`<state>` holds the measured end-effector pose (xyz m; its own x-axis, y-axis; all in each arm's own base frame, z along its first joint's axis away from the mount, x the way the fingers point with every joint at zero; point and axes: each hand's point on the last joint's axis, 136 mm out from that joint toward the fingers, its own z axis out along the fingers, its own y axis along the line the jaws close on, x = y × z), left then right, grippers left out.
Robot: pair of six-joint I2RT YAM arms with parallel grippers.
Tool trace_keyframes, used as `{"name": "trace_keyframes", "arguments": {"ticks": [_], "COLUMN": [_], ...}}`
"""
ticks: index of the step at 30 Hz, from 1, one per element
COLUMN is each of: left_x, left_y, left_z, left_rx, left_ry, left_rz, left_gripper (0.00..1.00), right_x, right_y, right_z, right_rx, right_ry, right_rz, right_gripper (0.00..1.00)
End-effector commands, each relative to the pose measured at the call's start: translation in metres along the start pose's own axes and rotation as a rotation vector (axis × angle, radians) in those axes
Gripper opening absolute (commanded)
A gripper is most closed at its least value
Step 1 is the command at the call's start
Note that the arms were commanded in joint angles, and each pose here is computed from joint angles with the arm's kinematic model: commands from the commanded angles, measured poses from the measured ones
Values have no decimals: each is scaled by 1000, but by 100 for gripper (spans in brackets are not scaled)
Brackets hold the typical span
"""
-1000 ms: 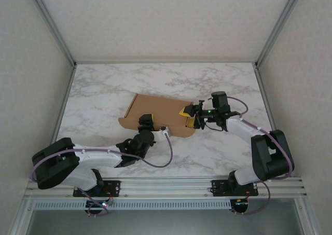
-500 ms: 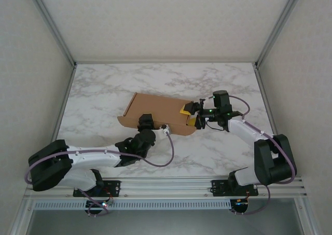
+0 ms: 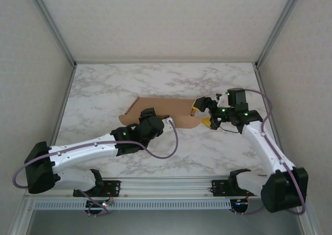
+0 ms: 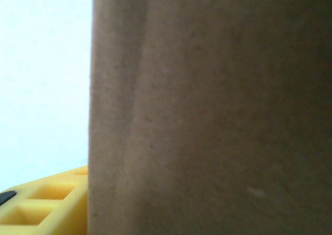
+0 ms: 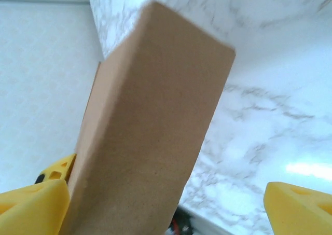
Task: Fold the paper box
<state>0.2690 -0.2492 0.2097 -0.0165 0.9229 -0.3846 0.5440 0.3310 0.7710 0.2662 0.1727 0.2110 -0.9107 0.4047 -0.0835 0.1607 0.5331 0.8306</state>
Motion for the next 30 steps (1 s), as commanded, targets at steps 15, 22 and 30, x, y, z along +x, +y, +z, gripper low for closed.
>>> {"name": "trace_keyframes", "arguments": {"ticks": [15, 22, 30], "left_x": [-2, -12, -16], "left_y": [-47, -59, -70], "left_z": [-32, -34, -28], "left_rx": [426, 510, 572], "left_ry": [177, 164, 185], "left_rz": [-2, 25, 70], "left_gripper": [55, 54, 59], "right_x": [-74, -54, 27], "right_y": [-4, -7, -21], "right_z": [-3, 92, 172], "right_rx": [253, 140, 124], "right_ry": [-166, 229, 613], "right_rz": [-248, -317, -390], "right_gripper": [61, 25, 9]}}
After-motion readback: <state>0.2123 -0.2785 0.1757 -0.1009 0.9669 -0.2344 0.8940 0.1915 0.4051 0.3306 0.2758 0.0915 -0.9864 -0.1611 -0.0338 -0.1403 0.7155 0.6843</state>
